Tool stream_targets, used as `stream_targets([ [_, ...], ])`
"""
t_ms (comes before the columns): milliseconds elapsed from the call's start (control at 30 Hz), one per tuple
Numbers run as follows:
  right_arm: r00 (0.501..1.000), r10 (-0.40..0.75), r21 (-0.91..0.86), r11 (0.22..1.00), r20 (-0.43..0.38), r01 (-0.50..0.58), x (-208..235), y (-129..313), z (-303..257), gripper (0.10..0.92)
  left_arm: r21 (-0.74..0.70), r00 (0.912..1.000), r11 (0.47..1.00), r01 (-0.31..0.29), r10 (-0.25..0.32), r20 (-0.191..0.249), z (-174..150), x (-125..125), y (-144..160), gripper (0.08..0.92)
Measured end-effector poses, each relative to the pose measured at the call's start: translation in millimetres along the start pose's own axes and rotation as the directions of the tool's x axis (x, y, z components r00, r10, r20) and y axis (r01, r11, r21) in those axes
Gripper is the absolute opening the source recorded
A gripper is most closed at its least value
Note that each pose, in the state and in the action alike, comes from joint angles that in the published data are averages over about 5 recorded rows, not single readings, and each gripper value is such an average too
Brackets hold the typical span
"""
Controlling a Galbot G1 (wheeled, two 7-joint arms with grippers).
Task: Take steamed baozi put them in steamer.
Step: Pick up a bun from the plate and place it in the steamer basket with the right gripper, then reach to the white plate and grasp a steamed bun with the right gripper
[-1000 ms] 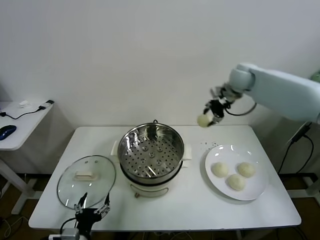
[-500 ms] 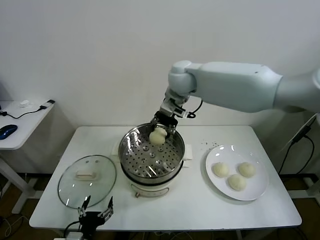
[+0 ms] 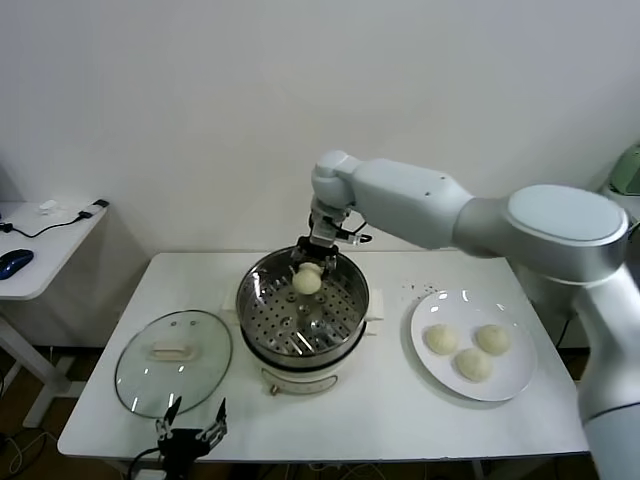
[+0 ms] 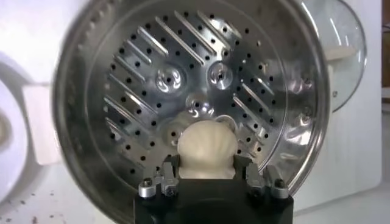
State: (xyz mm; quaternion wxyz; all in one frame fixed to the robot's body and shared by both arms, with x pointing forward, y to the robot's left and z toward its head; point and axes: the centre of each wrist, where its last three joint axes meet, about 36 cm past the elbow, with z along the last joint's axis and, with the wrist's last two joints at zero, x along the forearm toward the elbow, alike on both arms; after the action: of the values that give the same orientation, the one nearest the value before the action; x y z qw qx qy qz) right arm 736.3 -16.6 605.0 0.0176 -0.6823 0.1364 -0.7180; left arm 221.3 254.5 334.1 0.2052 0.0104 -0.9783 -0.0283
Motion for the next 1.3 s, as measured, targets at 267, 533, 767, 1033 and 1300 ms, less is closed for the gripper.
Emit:
stream_targets([
  [267, 1.0, 0.011, -0.003, 1.0, 0.026, -0.011, -17, -2, 9, 0.734, 0.0, 1.0, 1.0, 0.001, -0.001, 0.002, 0, 0, 0, 0.823],
  [533, 0.999, 0.02, -0.033, 0.999, 0.047, -0.018, 12, 5, 15, 0.821, 0.0, 1.0, 1.0, -0.004, 0.004, 0.004, -1, 2, -1, 0.823],
  [767, 0.999, 0.044, -0.191, 0.981, 0.032, -0.037, 79, 47, 19, 0.823, 0.0, 0.9999, 1.0, -0.014, 0.014, 0.007, -2, 3, -5, 0.823],
  [1033, 0.997, -0.025, -0.569, 0.822, -0.068, -0.019, 139, 178, 12, 0.823, 0.003, 0.9996, 1.0, -0.023, 0.023, 0.014, -3, 0, -8, 0.823],
  [1300, 0.996, -0.06, -0.867, 0.497, -0.07, -0.031, 112, 310, -35, 0.823, 0.004, 0.9996, 1.0, -0.024, 0.024, 0.012, -4, -4, -9, 0.823],
])
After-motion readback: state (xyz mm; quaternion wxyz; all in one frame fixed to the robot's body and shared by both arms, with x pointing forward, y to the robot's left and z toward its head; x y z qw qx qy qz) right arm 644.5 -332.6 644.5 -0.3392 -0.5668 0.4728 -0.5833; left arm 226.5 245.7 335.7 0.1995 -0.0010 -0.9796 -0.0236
